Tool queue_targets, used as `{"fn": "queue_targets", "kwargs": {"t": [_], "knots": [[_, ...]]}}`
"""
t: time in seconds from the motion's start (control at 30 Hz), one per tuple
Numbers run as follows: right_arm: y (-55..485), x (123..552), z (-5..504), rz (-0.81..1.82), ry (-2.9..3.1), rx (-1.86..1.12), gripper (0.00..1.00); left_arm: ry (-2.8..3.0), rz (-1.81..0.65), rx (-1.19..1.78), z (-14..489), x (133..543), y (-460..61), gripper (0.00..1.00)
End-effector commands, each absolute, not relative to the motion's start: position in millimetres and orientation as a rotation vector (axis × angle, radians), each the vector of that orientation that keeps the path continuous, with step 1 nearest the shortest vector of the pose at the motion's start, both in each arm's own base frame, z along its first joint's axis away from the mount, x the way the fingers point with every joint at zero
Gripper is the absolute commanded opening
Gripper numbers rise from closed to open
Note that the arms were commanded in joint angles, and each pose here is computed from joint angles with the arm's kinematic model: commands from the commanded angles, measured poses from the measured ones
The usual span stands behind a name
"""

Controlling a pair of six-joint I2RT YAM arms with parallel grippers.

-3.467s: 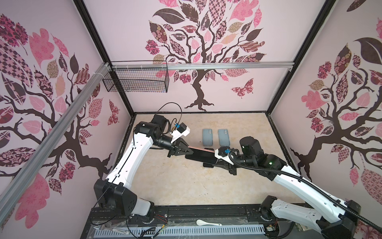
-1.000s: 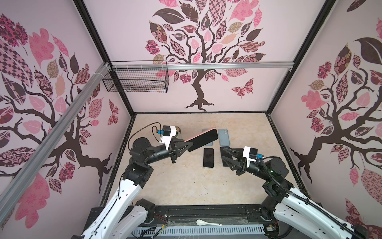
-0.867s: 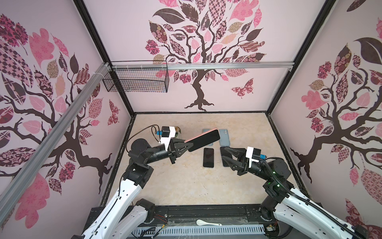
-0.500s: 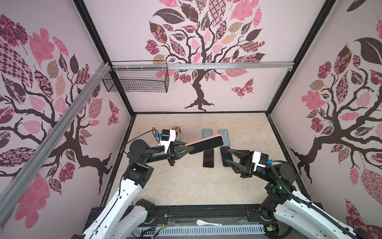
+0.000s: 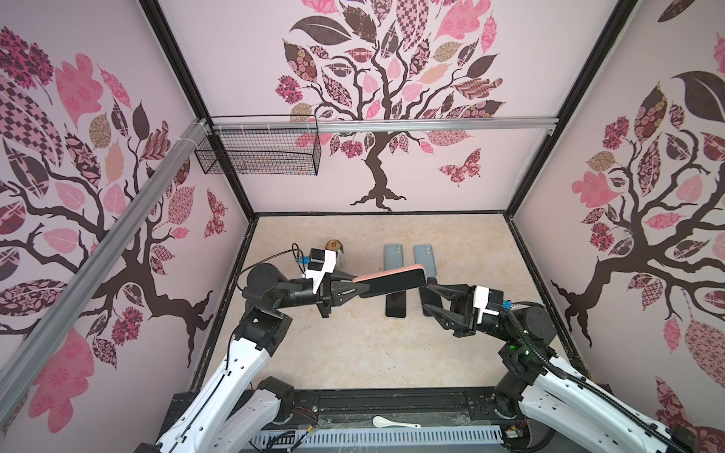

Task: Take the phone out of the phone case
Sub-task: Remove the phone case from the phone.

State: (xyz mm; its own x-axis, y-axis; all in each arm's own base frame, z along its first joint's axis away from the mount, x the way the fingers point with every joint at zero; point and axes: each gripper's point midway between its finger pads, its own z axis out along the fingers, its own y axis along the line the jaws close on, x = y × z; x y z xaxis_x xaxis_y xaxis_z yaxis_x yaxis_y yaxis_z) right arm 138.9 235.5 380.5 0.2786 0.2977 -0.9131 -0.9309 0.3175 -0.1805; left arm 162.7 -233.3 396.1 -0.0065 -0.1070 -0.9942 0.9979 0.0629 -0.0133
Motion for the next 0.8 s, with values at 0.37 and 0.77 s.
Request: {"fn": "queue_targets", "kwargs": {"t": [0.37,0.77], "knots": [[234,127,404,1.007,0.837,-0.867,0.48,1.086,-1.196,1.126,413,152,-233,0.00],[239,137,399,1.003,0.892,-0.855,0.48,1.063,-1.272,1.234,411,136,-238,0.00]]}}
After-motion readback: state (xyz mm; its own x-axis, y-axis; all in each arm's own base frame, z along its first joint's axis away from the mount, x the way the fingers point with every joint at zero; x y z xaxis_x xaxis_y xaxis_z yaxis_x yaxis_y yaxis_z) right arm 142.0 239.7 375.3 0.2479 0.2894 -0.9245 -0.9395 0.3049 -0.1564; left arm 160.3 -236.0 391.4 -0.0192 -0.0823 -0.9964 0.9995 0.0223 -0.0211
